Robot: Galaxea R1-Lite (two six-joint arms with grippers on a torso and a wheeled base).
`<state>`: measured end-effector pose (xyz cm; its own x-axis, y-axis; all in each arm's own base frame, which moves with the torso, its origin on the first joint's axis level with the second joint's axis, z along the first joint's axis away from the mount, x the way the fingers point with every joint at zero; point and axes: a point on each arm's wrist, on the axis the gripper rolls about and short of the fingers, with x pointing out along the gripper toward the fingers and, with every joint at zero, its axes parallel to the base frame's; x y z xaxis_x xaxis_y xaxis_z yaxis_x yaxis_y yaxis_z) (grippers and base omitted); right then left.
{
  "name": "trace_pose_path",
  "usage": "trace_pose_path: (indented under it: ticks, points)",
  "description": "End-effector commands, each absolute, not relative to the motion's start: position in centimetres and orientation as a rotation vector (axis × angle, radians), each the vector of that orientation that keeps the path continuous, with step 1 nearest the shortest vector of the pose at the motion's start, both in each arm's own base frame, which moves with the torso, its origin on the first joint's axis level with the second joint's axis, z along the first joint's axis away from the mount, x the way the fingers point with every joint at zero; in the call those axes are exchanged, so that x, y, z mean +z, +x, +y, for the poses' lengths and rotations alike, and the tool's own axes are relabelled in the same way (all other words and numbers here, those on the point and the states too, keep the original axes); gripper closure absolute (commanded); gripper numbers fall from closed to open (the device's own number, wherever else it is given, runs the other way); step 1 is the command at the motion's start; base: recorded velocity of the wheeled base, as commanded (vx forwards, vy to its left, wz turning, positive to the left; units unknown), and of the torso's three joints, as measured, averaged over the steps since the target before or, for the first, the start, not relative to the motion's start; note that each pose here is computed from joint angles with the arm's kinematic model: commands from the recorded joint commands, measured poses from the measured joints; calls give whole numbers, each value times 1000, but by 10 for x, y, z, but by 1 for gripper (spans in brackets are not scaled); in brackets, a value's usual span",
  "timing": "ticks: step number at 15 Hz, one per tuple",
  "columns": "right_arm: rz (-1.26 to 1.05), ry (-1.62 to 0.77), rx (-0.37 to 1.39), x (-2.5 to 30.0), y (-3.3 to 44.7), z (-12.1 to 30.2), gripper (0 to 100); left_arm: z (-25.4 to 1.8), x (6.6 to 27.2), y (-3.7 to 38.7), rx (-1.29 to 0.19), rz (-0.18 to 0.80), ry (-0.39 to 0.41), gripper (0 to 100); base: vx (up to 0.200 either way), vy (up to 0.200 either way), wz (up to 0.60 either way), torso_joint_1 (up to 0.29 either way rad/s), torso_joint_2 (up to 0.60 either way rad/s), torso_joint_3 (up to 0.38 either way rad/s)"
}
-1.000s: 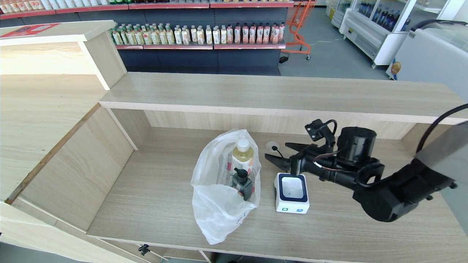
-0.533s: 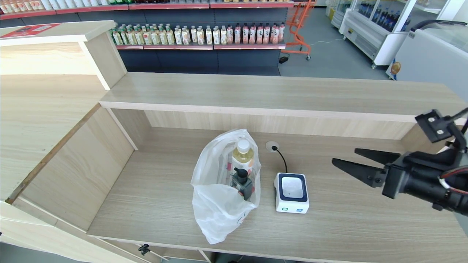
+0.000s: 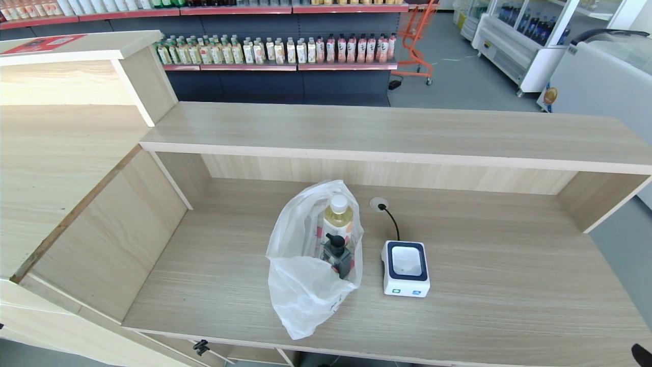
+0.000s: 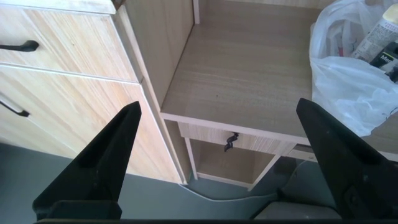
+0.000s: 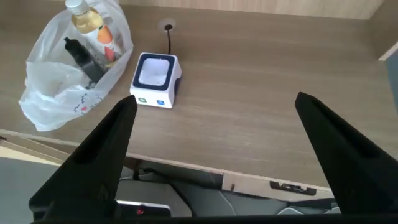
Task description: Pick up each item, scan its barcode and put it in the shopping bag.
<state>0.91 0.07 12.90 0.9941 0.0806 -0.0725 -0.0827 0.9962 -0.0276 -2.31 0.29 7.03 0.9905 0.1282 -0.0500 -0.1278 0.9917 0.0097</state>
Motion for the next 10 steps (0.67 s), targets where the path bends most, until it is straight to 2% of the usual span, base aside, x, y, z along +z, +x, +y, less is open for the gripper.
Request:
trace_pose_path:
  ticks: [1,8,9,10]
  points:
    - [-50,-48,-17,85,-20,-1,0,3,70,-23,129,52,7,0,0,0,0,0,0,0]
    - [-13,-29,-29,77,-23,-1,0,3,70,-23,130,52,6,0,0,0,0,0,0,0]
    - [-12,-34,-29,77,-23,-1,100,3,70,-23,129,51,6,0,0,0,0,0,0,0]
    - [-13,-29,-28,77,-23,-1,100,3,70,-23,129,52,7,0,0,0,0,0,0,0]
